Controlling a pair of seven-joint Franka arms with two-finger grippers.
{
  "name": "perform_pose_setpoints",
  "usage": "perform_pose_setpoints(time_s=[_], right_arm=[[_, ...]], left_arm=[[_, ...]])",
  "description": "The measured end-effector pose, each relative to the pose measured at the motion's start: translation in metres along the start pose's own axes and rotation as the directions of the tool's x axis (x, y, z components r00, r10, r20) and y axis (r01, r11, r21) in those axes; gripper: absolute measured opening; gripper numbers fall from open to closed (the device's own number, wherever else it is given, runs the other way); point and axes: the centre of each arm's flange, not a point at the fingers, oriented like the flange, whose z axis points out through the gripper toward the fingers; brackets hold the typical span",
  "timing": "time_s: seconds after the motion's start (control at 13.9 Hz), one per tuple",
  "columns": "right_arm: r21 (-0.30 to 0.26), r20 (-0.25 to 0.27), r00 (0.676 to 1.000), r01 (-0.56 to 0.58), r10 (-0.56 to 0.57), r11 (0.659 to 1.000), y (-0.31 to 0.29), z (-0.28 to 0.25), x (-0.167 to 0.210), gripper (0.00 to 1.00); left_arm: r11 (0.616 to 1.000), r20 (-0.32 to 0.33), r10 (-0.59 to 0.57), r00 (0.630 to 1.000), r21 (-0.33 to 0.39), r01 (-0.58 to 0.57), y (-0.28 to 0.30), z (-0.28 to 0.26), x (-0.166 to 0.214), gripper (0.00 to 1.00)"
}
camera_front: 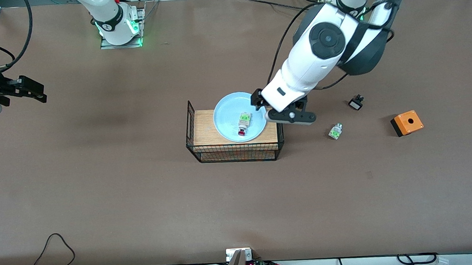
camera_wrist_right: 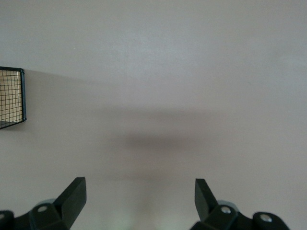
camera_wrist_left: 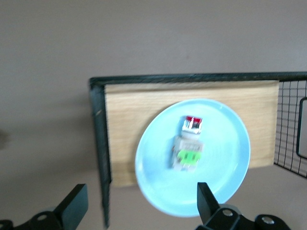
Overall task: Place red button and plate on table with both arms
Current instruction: 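Grasp the red button on the plate with the left gripper and lift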
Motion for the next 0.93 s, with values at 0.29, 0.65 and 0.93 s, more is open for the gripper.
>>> perform_pose_setpoints(time_s=[0.29, 0.65, 0.93], right_arm=[[0.000, -0.014, 1.000, -0.001, 0.001, 1.000, 0.000, -0.001, 0.002, 1.00], [0.000, -0.013, 1.000, -0.004, 0.004, 1.000, 0.002, 0.000, 0.002, 1.00], [0.000, -0.013, 1.000, -0.006, 0.006, 1.000, 0.003, 0.000, 0.002, 1.00]], left_arm=[[0.996, -0.021, 0.079, 0.997, 0.054, -0.078, 0.024, 0.047, -0.005, 1.00], [0.993, -0.037, 0.113, 0.993, 0.049, -0.111, 0.043, 0.081, -0.010, 1.00], [0.992, -0.035, 0.122, 0.992, 0.039, -0.120, 0.049, 0.106, -0.011, 1.00]])
